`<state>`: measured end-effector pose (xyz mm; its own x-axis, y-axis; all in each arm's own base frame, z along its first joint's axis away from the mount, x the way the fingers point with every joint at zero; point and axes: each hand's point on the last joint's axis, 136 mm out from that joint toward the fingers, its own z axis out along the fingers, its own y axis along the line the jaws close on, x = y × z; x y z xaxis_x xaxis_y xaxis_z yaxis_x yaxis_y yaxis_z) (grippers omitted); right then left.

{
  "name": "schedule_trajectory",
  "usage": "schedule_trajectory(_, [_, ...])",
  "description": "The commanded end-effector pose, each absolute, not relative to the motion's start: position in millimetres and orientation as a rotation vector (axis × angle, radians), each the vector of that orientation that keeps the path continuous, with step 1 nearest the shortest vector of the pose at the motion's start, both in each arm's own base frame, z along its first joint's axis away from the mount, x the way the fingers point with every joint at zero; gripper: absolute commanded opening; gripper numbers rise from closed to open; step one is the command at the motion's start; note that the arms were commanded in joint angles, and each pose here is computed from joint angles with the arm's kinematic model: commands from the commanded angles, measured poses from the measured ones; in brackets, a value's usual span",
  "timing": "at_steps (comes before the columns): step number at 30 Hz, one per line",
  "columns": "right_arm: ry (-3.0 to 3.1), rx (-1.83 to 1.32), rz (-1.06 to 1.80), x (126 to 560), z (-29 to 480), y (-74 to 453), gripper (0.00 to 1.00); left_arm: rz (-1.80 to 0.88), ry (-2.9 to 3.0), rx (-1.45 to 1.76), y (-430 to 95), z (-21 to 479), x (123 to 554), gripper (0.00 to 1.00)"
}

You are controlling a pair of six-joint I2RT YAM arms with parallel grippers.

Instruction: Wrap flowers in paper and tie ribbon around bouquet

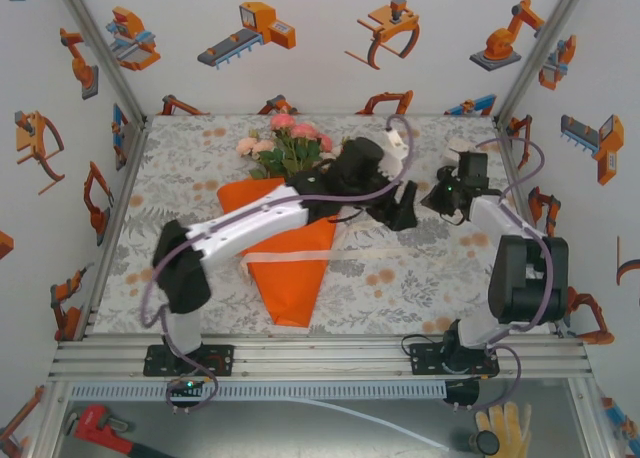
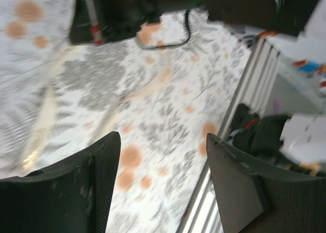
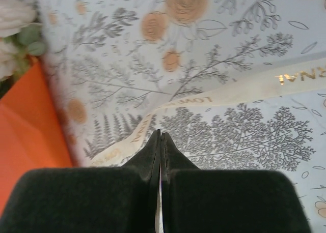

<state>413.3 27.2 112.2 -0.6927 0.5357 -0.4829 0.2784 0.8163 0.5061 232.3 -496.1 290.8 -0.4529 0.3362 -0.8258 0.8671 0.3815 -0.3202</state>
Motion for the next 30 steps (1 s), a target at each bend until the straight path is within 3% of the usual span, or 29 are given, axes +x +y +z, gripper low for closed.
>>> schedule_trajectory(1, [2.326,0.479,0.606,413.7,144.3,41.0,0.0,-0.668,1.923,1.292,-427.2,272.7,222.0,0.65])
schedule_trajectory(7, [2.318,0.375,0.633,408.5,179.8,64.8,0.0,-0.258,2.265,1.468,-338.5,175.3,212.1,0.65])
schedule_trajectory(11, [2.339,0.313,0.627,404.2,185.7,79.5,0.0,-0.211,2.355,1.482,-331.4,137.7,218.9,0.69])
schedule_trajectory(12, [2.367,0.346,0.581,402.8,179.1,74.1,0.05,-0.212,2.357,1.484,-335.1,131.9,222.0,0.7])
schedule_trajectory(14, [2.439,0.476,0.408,399.3,157.9,50.1,0.32,-0.167,2.354,1.498,-339.5,117.4,231.2,0.72])
schedule_trajectory(15, [2.461,0.514,0.359,398.5,149.6,43.7,0.36,-0.143,2.361,1.51,-340.2,108.9,234.5,0.73])
schedule_trajectory(22, [2.521,0.574,0.356,400.0,118.3,46.5,0.42,-0.136,2.369,1.57,-350.7,74.6,242.5,0.73])
schedule_trajectory(30, [2.522,0.55,0.388,401.1,118.6,51.6,0.42,-0.047,2.338,1.535,-348.5,65.2,259.0,0.38])
